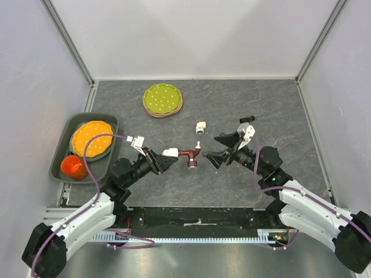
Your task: Install the water faucets
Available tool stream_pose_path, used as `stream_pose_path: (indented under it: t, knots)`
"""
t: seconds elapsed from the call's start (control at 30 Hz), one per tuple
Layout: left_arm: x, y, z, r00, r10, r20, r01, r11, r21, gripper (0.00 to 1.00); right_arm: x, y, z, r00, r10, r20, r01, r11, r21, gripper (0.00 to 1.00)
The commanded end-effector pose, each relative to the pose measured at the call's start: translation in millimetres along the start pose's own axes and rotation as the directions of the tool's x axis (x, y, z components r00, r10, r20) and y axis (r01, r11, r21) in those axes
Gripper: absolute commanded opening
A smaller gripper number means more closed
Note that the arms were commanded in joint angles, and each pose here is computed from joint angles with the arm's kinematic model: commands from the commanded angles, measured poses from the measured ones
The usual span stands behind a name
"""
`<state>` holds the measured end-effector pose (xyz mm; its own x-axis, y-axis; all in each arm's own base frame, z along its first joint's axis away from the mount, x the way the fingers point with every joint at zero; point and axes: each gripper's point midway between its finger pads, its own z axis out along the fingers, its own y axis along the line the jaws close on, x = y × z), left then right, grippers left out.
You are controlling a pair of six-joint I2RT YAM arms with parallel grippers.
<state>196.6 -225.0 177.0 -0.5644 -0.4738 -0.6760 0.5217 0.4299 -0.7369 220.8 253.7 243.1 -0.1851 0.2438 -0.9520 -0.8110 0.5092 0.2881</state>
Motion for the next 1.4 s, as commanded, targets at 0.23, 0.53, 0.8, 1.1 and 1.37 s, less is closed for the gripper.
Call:
stream_pose_path:
  t: [0.23,0.53,0.8,1.1,1.37]
  knots:
    - [-24,-7,12,0.984,-0.164,0.063,0.166,0.986,-0.030,0.02,50,36,-3,0.864,-0.500,-0.051,0.489,0.860,-0.147,0.98]
    - [-26,-16,12,0.975,-0.220,0.045,0.220,0.975,-0.012,0.02,64,32,10,0.736,-0.663,-0.135,0.668,0.744,-0.015,0.98]
    - [-26,-24,11,0.974,-0.227,0.024,0.227,0.974,0.013,0.02,62,32,12,0.648,-0.745,-0.159,0.762,0.634,0.133,0.98]
    - [-23,-31,9,0.978,-0.207,-0.002,0.207,0.977,0.043,0.02,52,27,17,0.626,-0.760,-0.173,0.776,0.587,0.228,0.98]
    - [-17,-24,9,0.992,-0.122,-0.027,0.122,0.992,0.021,0.02,23,45,18,0.699,-0.712,-0.068,0.706,0.672,0.222,0.98]
